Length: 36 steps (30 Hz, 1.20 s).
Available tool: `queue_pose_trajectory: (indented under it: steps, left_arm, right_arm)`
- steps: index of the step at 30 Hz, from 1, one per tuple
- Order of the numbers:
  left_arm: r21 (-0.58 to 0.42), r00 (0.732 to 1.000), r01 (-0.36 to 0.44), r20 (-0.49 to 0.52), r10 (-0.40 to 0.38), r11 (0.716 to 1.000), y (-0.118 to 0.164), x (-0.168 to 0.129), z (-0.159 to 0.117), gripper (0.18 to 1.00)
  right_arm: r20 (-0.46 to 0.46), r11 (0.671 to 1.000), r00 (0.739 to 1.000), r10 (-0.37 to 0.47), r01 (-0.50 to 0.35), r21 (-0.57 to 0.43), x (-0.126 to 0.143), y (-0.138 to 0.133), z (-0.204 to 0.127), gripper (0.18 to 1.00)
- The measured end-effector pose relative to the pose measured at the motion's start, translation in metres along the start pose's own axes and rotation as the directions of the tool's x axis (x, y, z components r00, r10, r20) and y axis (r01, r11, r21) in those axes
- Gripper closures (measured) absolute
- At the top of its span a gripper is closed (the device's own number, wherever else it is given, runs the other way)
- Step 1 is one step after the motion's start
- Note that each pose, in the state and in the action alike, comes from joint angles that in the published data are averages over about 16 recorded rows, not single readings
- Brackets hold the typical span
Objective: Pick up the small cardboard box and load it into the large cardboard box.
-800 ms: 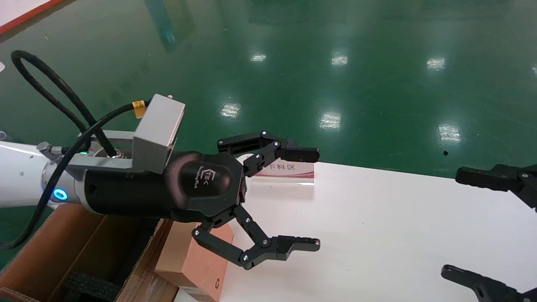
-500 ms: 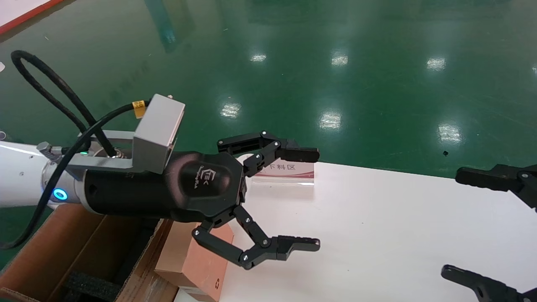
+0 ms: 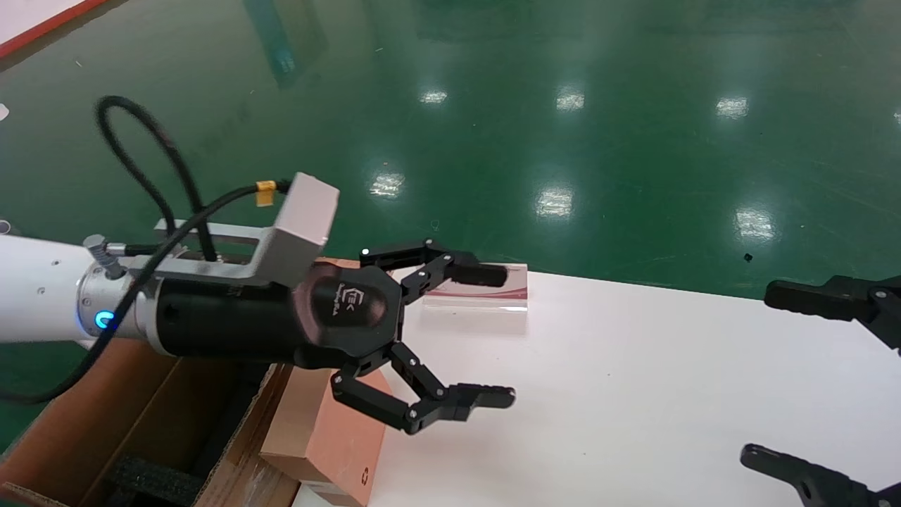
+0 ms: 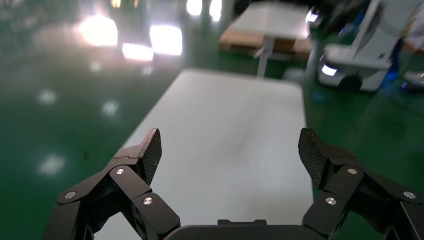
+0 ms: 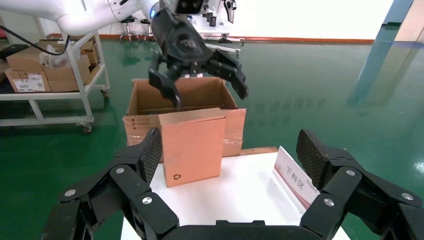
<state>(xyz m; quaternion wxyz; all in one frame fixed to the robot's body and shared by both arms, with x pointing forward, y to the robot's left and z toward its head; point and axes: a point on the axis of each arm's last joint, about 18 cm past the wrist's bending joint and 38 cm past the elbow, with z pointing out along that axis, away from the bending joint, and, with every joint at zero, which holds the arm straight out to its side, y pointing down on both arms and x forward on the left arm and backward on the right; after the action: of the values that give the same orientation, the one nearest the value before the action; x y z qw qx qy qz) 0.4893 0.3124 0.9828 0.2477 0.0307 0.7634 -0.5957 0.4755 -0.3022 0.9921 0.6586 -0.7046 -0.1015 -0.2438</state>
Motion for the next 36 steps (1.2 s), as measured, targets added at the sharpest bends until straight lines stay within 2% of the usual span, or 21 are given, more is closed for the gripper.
queue_pose_trajectory:
  steps: [5, 10, 16, 22, 29, 36]
  left_arm:
    - [-0.165, 0.999, 0.039, 0.024, -0.035, 0.986, 0.006, -0.008, 0.0, 0.184]
    - [-0.336, 0.996, 0.082, 0.062, -0.064, 0.938, 0.008, -0.021, 0.003, 0.184]
    - [-0.516, 0.985, 0.158, 0.141, -0.098, 0.842, 0.004, -0.039, 0.009, 0.184]
    - [-0.635, 0.961, 0.254, 0.248, -0.118, 0.73, -0.005, -0.055, 0.015, 0.184]
    - [-0.708, 0.919, 0.367, 0.375, -0.119, 0.603, -0.015, -0.066, 0.021, 0.184]
    - [-0.737, 0.877, 0.455, 0.469, -0.106, 0.5, -0.024, -0.068, 0.022, 0.184]
  right_arm:
    - [0.0, 1.0, 1.0, 0.0, 0.0, 0.0, 0.0, 0.0, 0.0, 0.178]
    - [0.0, 1.0, 1.0, 0.0, 0.0, 0.0, 0.0, 0.0, 0.0, 0.178]
    - [0.0, 1.0, 1.0, 0.0, 0.0, 0.0, 0.0, 0.0, 0.0, 0.178]
    - [0.0, 1.0, 1.0, 0.0, 0.0, 0.0, 0.0, 0.0, 0.0, 0.178]
    - [0.0, 1.0, 1.0, 0.0, 0.0, 0.0, 0.0, 0.0, 0.0, 0.178]
    - [0.0, 1.0, 1.0, 0.0, 0.0, 0.0, 0.0, 0.0, 0.0, 0.178]
